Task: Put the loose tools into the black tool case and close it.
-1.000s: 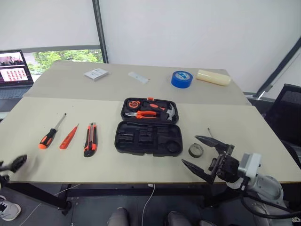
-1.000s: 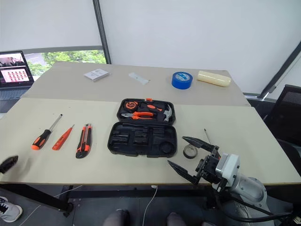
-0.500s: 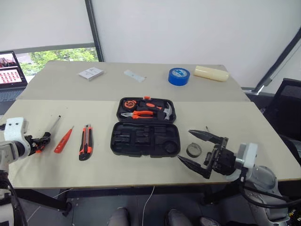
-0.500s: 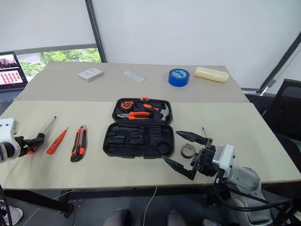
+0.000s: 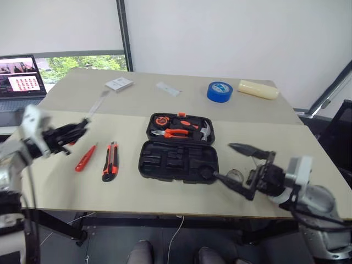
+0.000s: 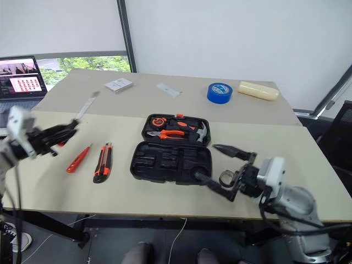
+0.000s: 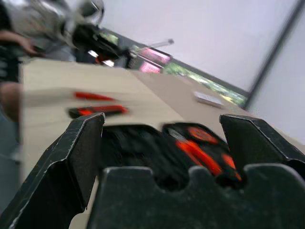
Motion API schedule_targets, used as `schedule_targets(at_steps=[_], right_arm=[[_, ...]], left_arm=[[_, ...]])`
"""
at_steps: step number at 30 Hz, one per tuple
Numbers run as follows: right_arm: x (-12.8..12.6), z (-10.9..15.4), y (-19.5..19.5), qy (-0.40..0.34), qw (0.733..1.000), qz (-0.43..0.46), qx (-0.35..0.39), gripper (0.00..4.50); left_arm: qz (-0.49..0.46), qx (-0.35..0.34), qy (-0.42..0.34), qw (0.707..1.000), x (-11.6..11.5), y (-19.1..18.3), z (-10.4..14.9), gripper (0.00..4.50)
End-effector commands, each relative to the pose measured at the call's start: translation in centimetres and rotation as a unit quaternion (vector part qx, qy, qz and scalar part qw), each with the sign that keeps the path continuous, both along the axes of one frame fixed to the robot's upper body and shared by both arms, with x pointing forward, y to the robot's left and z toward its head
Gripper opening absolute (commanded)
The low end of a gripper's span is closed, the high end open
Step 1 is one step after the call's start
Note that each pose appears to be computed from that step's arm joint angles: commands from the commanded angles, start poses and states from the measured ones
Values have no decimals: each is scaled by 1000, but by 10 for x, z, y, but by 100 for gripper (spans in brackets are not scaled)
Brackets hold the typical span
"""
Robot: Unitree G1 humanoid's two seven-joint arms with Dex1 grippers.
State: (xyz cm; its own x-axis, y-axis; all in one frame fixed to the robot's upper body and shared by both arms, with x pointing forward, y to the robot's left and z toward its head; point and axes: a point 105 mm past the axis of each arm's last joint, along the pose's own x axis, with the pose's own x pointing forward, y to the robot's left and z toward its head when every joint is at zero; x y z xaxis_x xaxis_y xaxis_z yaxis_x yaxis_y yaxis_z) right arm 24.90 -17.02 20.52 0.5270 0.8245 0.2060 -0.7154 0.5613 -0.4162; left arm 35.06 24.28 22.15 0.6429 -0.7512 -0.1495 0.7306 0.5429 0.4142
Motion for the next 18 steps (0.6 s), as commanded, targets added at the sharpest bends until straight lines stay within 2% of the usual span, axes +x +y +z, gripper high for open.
schedule_targets(at_steps=[1,4,8,11,18], right_arm=[[-3,-12,-24,11,999,-31,-40,450],[-2,-19,-30,22,998,-45,-37,450],[1,-20,-29,16,998,-49,-35,450],[-1,-22,-25,15,998,-51,-26,450],[-6,-24,-19,15,998,-62,-12,450]], left_arm=[[-119,100,-16,988,6,-57,-17,90],[-158,111,1,981,20,-92,-27,90],[-150,195,11,969,39,-102,-50,90],[-121,235,-10,964,58,-114,-55,90],[-149,304,-6,941,58,-114,-69,90]])
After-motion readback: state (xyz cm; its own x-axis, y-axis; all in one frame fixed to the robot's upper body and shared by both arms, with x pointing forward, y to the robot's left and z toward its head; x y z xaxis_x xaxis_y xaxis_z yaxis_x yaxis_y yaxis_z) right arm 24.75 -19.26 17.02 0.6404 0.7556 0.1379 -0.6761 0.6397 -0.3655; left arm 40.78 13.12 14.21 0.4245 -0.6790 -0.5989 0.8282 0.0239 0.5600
